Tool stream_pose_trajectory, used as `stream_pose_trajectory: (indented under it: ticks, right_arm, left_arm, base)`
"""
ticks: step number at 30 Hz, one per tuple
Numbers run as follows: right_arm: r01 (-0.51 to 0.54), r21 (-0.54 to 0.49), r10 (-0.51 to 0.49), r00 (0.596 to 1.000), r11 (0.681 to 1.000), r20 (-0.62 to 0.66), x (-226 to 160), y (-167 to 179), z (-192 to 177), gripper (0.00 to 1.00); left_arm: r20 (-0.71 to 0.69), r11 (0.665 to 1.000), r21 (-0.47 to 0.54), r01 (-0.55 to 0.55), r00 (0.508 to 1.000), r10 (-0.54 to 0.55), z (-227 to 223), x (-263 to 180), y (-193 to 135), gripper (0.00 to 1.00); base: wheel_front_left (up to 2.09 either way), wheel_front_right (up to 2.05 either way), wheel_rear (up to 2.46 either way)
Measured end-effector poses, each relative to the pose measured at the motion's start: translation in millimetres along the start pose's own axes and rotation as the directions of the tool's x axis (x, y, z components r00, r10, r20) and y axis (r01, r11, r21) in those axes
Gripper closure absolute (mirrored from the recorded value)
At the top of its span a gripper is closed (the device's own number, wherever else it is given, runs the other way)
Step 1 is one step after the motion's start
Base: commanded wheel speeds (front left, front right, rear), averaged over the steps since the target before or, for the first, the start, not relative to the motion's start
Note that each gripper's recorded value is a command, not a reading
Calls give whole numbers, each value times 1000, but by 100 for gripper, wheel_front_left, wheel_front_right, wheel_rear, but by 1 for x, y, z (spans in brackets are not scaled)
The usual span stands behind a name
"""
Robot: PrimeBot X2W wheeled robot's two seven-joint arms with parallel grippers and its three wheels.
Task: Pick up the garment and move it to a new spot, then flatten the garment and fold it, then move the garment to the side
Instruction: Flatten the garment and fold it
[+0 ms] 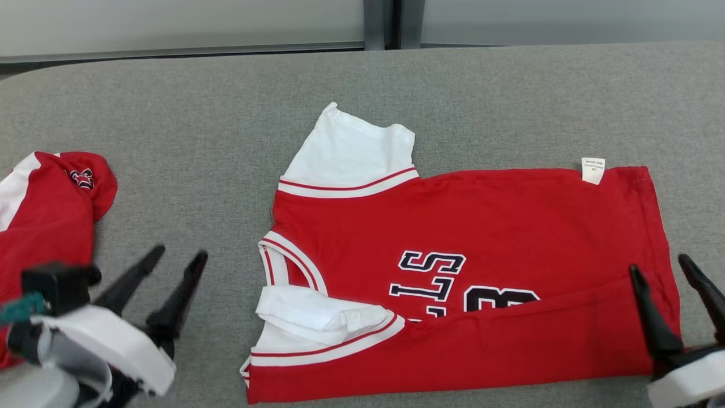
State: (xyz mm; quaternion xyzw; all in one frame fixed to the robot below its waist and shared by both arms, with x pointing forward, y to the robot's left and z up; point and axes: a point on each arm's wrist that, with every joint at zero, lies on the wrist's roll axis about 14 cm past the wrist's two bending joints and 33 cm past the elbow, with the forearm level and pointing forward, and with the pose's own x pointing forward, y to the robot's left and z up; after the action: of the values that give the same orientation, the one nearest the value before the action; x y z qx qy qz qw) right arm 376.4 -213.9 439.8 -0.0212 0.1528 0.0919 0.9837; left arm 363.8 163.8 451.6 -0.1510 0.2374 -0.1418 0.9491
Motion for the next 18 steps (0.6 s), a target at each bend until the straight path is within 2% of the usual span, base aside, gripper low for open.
stream_pose_trajectory:
  ticks: [3,6,9,11,18]
  right_arm:
    - [-69,-36,71,996,997,52,18,24,13,0]
    - [-106,-61,112,988,993,103,35,36,25,0]
    - [-107,-86,118,983,991,138,48,37,29,0]
    - [-105,-94,118,982,990,148,55,36,29,0]
    - [-65,-79,75,989,995,126,66,25,8,0]
  left_arm:
    - [85,996,67,56,994,-62,52,24,-6,0]
    - [88,983,157,91,991,-105,87,49,-6,0]
    - [3,963,229,140,989,-145,103,77,-8,0]
    - [-56,954,242,178,984,-169,109,96,-12,0]
    - [-296,932,225,283,932,-211,106,156,-20,0]
  base:
    - [0,0,0]
    - [0,0,0]
    - [0,0,0]
    - [0,0,0]
    - [0,0,0]
